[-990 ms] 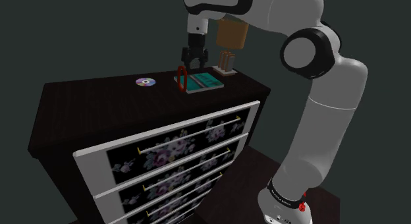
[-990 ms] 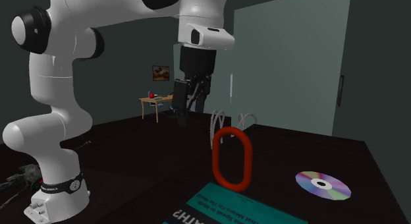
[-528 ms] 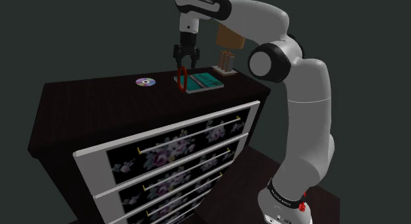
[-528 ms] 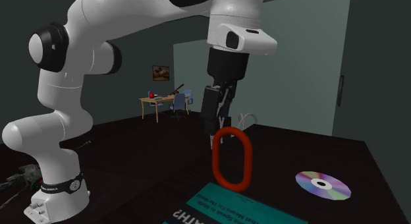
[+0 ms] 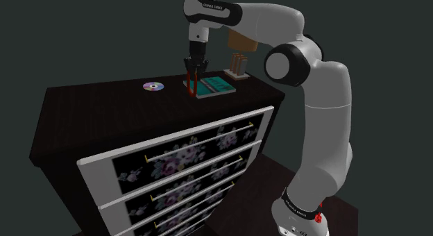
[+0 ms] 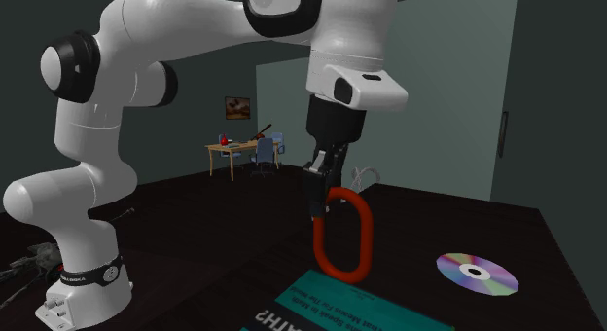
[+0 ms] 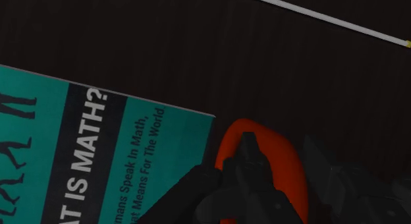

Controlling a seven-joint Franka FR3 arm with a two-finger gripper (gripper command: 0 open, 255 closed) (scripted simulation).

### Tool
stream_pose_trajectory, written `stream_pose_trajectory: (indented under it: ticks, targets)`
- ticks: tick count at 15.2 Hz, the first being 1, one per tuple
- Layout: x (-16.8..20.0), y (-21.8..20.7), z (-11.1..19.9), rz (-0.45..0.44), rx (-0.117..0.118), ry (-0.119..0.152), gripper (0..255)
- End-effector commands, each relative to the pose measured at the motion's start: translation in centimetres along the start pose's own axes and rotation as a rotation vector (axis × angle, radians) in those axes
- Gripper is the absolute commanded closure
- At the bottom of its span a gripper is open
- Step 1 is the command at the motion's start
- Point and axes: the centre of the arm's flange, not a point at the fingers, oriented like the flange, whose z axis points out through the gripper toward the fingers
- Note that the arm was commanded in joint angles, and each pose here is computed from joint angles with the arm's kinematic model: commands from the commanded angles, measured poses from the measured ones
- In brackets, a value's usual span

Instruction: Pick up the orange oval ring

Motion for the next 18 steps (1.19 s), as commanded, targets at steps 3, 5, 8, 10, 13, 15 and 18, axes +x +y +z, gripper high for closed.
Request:
stream_pose_trajectory:
  ticks: [3, 5, 8, 10, 13, 15, 18]
  targets:
    - [0.0, 0.0, 0.1, 0.000, 0.000, 0.000, 255]
    - [0.0, 0.0, 0.1, 0.000, 0.000, 0.000, 255]
    - [0.0, 0.0, -0.1, 0.000, 0.000, 0.000, 255]
    - [-0.3, -0.2, -1.1, 0.000, 0.000, 0.000, 255]
    - [-0.6, -0.5, -2.6, 0.000, 0.000, 0.000, 255]
    - [-0.8, -0.7, -3.6, 0.000, 0.000, 0.000, 255]
    - [-1.1, -1.0, -5.2, 0.000, 0.000, 0.000, 255]
